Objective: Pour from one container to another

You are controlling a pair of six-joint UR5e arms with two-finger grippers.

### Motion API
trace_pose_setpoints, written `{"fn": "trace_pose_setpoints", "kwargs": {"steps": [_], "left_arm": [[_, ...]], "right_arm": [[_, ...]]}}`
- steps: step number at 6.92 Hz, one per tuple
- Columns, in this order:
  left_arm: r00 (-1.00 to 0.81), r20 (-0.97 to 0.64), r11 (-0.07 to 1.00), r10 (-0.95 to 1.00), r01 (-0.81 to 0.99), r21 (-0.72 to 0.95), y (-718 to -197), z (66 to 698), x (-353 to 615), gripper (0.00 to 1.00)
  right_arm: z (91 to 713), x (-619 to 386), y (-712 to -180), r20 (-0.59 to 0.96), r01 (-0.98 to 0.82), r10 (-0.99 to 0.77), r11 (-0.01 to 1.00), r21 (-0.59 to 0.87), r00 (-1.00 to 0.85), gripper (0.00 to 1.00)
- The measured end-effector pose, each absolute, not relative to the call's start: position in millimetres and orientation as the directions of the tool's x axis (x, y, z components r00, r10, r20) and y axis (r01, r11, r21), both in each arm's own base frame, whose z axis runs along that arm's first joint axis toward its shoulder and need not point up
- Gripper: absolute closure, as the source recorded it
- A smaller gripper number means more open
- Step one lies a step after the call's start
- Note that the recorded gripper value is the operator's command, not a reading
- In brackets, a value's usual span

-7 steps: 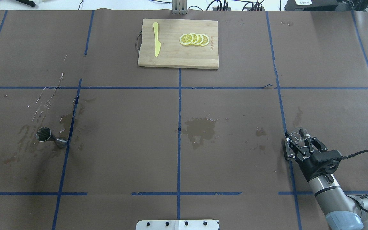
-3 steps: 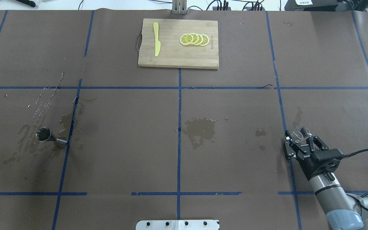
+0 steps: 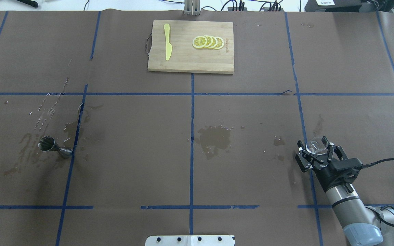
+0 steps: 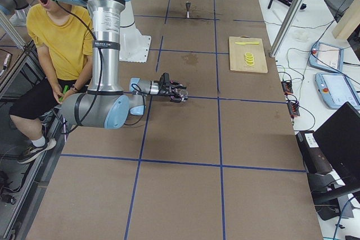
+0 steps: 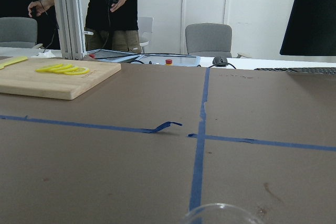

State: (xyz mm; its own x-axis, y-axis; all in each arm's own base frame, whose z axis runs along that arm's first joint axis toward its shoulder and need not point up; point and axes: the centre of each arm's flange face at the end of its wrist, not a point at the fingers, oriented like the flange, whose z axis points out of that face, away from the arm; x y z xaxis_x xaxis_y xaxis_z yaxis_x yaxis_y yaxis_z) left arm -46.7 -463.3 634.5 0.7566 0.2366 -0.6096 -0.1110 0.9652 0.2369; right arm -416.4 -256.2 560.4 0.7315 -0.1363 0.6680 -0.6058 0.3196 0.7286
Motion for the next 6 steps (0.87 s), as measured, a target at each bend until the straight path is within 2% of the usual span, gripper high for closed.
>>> {"fn": "trace_pose_setpoints", "kwargs": {"steps": [6], "left_arm": [[0.755, -0.608, 0.963, 0.244, -0.113, 0.247, -467, 630, -46, 0.0]], "right_arm": [[554, -398, -283, 0.657, -0.615, -0.096, 0.271, 0.74, 0.748, 0.0]]}}
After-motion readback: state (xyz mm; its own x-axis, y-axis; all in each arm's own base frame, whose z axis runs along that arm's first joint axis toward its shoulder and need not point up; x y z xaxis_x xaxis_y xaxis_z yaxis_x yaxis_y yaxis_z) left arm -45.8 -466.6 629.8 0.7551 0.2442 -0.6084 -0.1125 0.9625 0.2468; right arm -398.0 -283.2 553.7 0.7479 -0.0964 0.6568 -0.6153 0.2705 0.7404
